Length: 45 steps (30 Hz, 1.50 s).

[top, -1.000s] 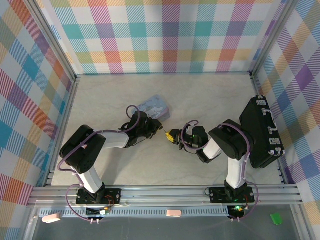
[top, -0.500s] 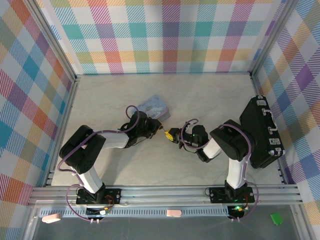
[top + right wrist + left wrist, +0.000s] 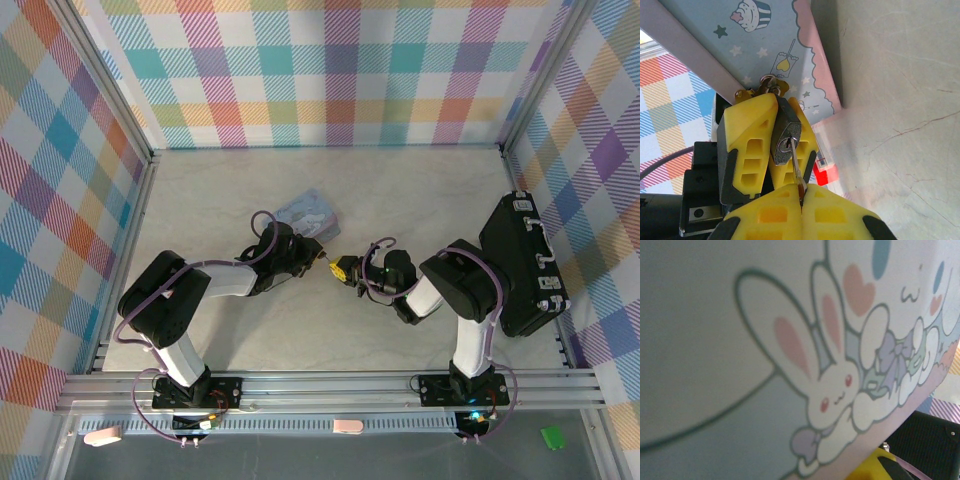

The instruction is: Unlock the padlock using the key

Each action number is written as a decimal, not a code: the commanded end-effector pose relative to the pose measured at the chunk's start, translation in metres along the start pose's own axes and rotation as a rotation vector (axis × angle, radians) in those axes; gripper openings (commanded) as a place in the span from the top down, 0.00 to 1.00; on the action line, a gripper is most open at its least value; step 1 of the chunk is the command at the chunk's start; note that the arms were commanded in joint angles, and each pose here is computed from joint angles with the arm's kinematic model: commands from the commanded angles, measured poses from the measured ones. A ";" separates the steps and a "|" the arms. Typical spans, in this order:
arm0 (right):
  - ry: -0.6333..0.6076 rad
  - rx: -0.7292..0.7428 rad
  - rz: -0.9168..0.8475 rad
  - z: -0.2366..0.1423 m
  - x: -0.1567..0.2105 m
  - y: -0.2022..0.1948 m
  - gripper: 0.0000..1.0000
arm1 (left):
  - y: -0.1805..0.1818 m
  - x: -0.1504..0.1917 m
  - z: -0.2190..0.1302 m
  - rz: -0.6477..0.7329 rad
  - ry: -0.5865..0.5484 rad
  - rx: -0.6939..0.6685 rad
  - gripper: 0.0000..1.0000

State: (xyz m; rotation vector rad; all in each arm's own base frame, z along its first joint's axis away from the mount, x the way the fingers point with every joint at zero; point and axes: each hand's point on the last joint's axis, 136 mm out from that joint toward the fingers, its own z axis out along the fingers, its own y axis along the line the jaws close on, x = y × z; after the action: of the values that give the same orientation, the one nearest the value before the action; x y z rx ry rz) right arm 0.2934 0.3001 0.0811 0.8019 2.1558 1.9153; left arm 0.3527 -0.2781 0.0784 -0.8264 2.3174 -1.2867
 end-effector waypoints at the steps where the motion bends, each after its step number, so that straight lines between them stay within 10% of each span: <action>1: 0.033 -0.086 -0.073 0.001 0.008 0.029 1.00 | -0.005 0.001 -0.007 -0.050 0.026 0.027 0.98; 45: 0.065 -0.089 -0.098 0.005 0.012 0.032 1.00 | -0.017 -0.001 -0.018 -0.061 0.034 0.075 0.99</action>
State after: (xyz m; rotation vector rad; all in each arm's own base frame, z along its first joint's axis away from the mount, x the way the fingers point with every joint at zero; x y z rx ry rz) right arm 0.2910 0.3065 0.0925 0.7104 2.1579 1.9534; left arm 0.3504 -0.2719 0.0860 -0.8569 2.3073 -1.3315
